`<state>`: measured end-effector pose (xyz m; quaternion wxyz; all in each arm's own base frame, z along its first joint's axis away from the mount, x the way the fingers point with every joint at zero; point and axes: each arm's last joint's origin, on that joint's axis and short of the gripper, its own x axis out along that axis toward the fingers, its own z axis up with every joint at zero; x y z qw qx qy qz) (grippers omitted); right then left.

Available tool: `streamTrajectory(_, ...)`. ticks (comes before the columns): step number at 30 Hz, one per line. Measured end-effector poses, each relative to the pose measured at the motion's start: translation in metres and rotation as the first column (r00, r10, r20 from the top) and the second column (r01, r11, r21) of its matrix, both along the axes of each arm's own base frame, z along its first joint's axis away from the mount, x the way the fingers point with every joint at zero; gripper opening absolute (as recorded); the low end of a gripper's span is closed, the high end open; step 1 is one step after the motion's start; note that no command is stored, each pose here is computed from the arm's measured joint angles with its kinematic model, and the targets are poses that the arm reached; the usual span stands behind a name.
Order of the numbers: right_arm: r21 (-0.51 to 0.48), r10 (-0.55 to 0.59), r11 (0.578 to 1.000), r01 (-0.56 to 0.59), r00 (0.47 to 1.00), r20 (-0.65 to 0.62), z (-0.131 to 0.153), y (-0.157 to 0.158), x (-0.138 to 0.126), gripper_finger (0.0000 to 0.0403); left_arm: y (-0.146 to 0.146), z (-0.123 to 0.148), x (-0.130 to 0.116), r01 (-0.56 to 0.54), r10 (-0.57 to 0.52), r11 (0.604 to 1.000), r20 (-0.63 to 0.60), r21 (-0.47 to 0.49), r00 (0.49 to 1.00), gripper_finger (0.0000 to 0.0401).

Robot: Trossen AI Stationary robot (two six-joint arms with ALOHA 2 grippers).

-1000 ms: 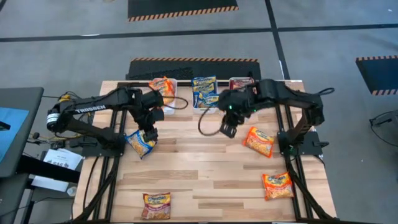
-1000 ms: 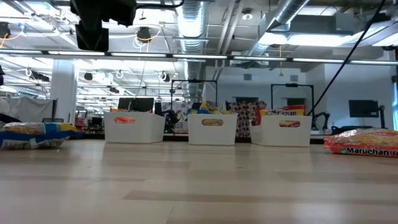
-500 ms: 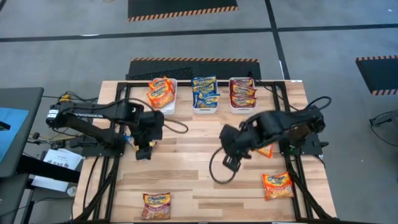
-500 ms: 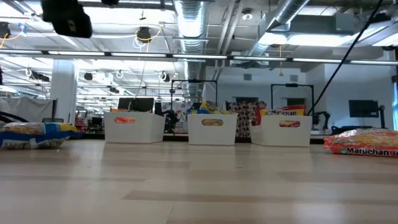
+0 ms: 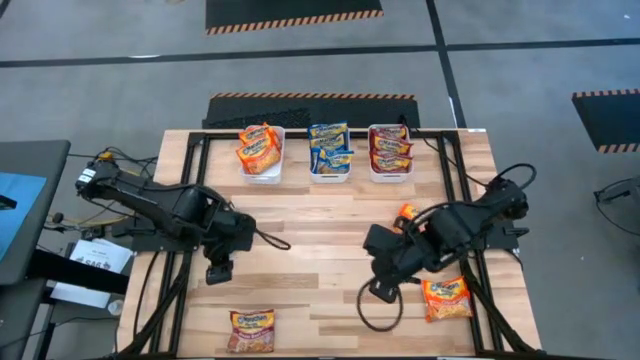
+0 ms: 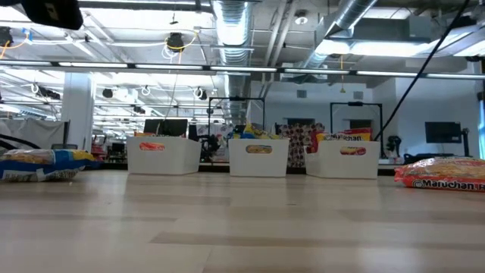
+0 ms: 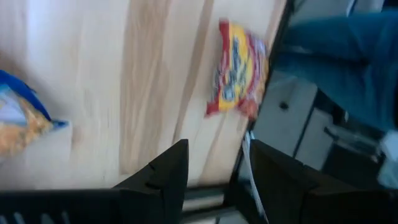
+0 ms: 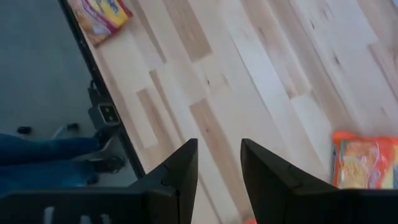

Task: Sort Maruchan noodles
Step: Put the orange noodle pack into the left white bin

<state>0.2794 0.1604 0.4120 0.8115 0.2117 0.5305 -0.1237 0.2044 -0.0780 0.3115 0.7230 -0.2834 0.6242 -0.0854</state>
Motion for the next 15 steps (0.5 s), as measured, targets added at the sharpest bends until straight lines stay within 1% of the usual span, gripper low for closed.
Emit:
streamTrajectory(4,-0.008,-0.066,0.998,0.066,0.997,-0.040,-0.009,0.011,-0.008,0.0148,-0.005,0.002,0.006,-0.066,0.064,0.997,0.072,0.031,0.995,0.0155)
streamTrajectory(9,0.015,-0.172,0.985,0.174,0.981,-0.092,-0.024,0.029,-0.019,0.0148,-0.010,0.009,0.017,-0.100,0.093,0.995,0.227,0.021,0.970,0.0155)
streamTrajectory(12,0.021,-0.268,0.962,0.273,0.955,-0.131,-0.036,0.039,-0.025,0.0148,-0.011,0.013,0.022,-0.119,0.104,0.992,0.306,0.030,0.946,0.0155)
streamTrajectory(15,0.016,-0.388,0.918,0.396,0.907,-0.167,-0.051,0.048,-0.031,0.0148,-0.010,0.014,0.025,-0.128,0.103,0.990,0.349,0.050,0.931,0.0155)
